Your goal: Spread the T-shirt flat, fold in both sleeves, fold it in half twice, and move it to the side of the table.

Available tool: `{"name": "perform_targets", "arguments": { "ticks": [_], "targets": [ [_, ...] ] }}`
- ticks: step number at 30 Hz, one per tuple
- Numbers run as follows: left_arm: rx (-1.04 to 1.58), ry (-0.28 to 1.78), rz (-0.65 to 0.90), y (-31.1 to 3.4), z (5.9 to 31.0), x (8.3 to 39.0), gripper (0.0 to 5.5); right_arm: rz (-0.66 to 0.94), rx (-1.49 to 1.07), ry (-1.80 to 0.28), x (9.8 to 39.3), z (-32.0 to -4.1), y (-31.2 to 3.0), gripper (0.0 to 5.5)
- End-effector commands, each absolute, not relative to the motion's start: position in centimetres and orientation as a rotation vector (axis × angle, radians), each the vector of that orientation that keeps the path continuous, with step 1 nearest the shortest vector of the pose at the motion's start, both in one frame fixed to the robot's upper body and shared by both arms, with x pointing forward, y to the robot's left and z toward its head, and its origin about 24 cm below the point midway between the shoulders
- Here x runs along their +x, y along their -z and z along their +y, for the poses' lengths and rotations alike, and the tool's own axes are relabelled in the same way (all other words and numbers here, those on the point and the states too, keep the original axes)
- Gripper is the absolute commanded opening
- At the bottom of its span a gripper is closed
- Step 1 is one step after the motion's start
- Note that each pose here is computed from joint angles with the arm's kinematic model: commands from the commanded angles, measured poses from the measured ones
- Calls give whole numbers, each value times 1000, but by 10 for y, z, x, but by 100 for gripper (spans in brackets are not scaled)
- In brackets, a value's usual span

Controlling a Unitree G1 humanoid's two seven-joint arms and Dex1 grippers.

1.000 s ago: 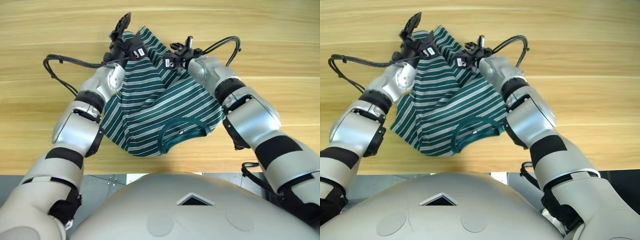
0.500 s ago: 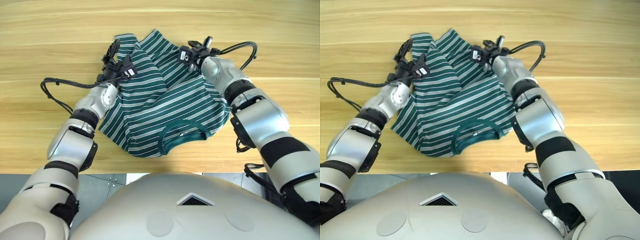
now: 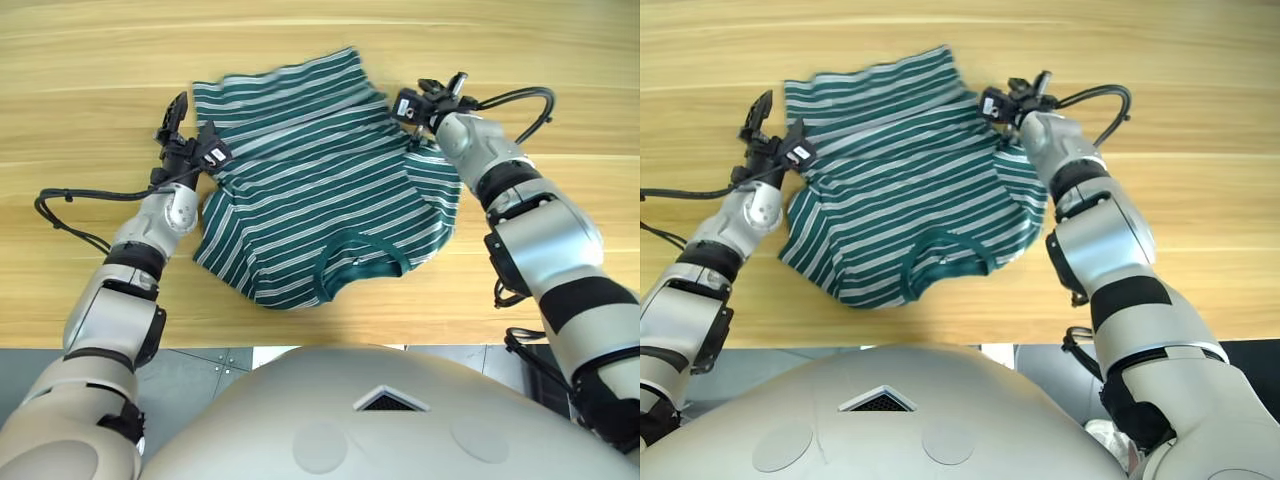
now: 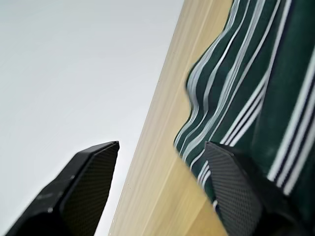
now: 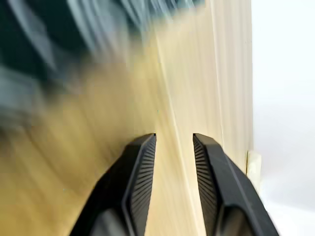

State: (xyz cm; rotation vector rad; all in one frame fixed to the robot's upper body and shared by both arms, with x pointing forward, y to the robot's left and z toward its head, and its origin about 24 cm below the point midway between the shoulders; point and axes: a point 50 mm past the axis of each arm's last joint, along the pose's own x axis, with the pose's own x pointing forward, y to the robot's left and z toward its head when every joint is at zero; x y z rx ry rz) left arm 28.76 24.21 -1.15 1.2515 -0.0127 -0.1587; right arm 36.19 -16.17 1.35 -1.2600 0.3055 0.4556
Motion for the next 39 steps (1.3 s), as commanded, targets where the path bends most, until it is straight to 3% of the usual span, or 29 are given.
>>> {"name": "perform_targets", "arguments": {
  "ticks": [1, 6, 9, 13, 18, 21, 24, 27, 30, 34, 39],
  "targets": [
    [1295, 239, 25, 17, 236, 294, 326, 80, -926, -410, 368, -134, -34, 139],
    [1221, 262, -89, -5, 235, 308, 326, -366, -387, -276, 373, -118, -98, 139],
    [1233, 256, -19, -11, 243, 317, 326, -487, -435, -362, 358, -110, -99, 139],
    [1275, 193, 88, -29, 259, 335, 326, -502, -524, -434, 340, -105, -82, 139],
    [1331, 193, 125, -53, 241, 364, 326, -427, -562, -472, 335, -92, -66, 139],
    [1252, 30, -69, -93, 230, 383, 326, -289, -694, -537, 342, -86, -50, 139],
    [862, -198, -291, -119, 235, 379, 326, -151, -975, -690, 339, -74, -23, 139],
    [600, -278, -346, -101, 243, 360, 326, -85, -1241, -868, 322, -66, 9, 139],
    [423, -335, -344, -75, 257, 334, 326, 4, -1361, -899, 319, -75, 22, 139],
    [284, -366, -347, -58, 265, 314, 326, 164, -1254, -720, 334, -99, 16, 139],
    [357, -336, -338, -41, 274, 287, 326, 284, -1018, -473, 338, -142, 15, 139]
  ]
}}
